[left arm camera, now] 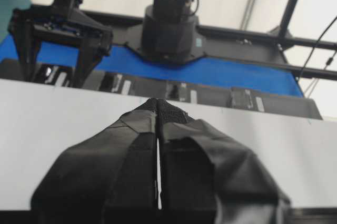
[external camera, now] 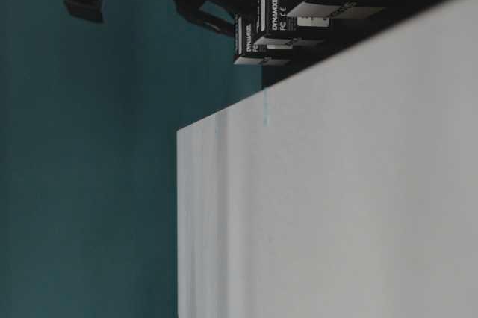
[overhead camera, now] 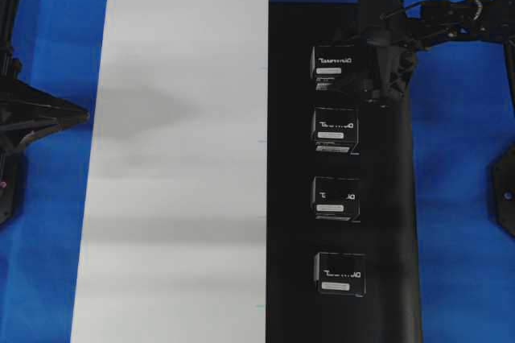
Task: Place the box from the black base onto the white base.
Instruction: 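Close the right gripper on the top black box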
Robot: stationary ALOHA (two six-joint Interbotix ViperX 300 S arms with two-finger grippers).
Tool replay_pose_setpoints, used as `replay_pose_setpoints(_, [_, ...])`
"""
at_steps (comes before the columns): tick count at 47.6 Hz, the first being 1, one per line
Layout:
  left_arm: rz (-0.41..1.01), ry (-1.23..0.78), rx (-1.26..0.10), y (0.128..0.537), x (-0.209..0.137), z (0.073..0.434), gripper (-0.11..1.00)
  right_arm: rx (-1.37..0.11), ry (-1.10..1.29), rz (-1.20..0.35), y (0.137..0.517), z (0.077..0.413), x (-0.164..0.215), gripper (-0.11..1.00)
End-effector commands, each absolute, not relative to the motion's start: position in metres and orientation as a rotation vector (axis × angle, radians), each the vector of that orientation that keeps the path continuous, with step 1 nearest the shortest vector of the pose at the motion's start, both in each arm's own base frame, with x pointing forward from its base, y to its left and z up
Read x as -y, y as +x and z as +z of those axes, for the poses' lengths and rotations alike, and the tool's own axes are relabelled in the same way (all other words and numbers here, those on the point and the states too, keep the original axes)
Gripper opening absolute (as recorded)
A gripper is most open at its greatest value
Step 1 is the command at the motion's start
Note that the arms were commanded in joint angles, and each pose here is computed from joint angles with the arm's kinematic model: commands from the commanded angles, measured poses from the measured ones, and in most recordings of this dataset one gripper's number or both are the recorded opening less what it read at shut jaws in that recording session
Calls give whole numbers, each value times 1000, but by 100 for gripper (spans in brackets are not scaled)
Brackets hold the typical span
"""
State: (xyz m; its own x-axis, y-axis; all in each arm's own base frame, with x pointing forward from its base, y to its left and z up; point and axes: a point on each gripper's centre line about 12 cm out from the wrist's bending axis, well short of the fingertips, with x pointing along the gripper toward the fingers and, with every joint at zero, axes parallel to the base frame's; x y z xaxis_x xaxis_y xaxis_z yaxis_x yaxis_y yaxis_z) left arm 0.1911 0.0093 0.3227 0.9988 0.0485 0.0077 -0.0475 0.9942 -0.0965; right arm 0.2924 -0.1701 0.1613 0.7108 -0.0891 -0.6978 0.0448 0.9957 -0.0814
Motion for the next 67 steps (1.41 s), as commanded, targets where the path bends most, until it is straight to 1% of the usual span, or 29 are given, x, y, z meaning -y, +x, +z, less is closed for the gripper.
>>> replay_pose_setpoints(1, [50,-96,36,192,-10,334,-3,-776,-61,-66,296,160,168,100])
replay_pose_setpoints(21, [50,-96,36,192,-10,334,-3,-780,-47,-78,294,158,167,100])
replay_pose_setpoints(27, [50,-96,38,192,-10,334,-3,-784,-42,-73,293,156,165,98])
replay_pose_setpoints(31, [50,-94,38,192,-10,334,-3,-788,-39,-70,290,155,163,93])
replay_pose_setpoints(39, [50,-94,36,192,-10,334,-3,-789,-38,-65,289,155,161,72])
replay_pose_setpoints(44, [50,-96,35,192,-10,333,-3,-789,-35,-62,290,155,159,66])
replay_pose_setpoints(59, [50,-96,38,192,-10,334,-3,-786,-38,-54,292,155,156,63])
replay_pose_setpoints(67, [50,-94,39,192,-10,334,-3,-768,-28,-76,291,163,157,63])
